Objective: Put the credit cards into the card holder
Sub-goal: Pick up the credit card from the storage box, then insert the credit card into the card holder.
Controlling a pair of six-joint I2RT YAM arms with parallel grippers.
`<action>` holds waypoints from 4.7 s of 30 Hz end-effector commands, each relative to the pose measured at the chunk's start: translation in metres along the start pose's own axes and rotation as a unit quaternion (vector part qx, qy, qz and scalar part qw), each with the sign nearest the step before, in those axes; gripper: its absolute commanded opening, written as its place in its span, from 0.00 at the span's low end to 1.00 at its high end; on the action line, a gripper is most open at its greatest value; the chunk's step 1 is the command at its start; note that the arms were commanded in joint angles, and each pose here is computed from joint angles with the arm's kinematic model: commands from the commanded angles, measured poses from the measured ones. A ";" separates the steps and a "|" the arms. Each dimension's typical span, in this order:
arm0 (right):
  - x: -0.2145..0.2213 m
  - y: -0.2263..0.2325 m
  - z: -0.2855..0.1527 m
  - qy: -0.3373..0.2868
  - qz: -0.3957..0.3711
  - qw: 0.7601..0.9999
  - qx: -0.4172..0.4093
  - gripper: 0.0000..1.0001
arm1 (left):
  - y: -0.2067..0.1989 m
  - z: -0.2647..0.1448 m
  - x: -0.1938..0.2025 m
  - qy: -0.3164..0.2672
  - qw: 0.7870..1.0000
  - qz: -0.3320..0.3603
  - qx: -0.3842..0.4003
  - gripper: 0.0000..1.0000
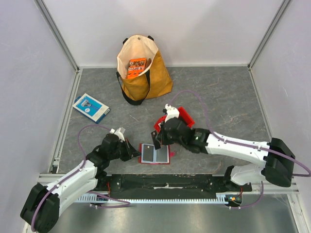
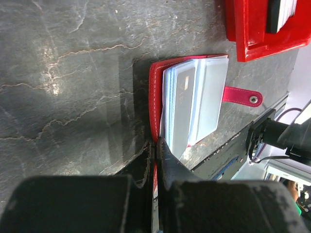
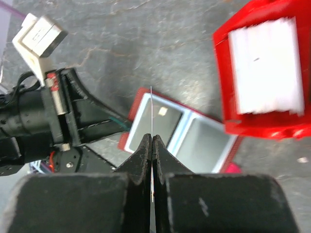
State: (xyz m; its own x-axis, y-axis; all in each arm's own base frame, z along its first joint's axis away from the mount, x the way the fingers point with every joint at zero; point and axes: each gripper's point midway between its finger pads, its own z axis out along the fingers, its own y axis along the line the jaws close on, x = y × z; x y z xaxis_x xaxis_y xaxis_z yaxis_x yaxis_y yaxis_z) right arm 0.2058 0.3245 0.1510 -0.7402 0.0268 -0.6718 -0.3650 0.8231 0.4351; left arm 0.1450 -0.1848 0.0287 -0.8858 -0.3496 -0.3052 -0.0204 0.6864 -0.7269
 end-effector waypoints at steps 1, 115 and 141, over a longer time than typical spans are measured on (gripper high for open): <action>-0.013 0.032 0.001 -0.106 0.072 0.992 0.013 0.00 | -0.017 -0.006 -0.005 -0.004 0.999 0.012 0.029 0.02; 0.085 -0.038 -0.001 0.004 0.094 0.990 0.103 0.00 | 0.015 -0.005 0.011 0.002 1.000 -0.007 -0.016 0.02; 0.109 -0.053 0.011 0.062 0.090 0.987 0.114 0.00 | 0.009 -0.006 0.007 0.000 1.000 -0.004 -0.012 0.02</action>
State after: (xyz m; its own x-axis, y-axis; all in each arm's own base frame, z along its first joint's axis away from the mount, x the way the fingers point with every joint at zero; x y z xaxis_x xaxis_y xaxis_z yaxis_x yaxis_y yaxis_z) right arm 0.1520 0.2849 0.0552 -0.8363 0.1456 -0.5285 -0.0851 0.9179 0.3876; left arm 0.1316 -0.1748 0.0162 -0.8894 -0.3516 -0.2922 -0.0443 0.7024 -0.7104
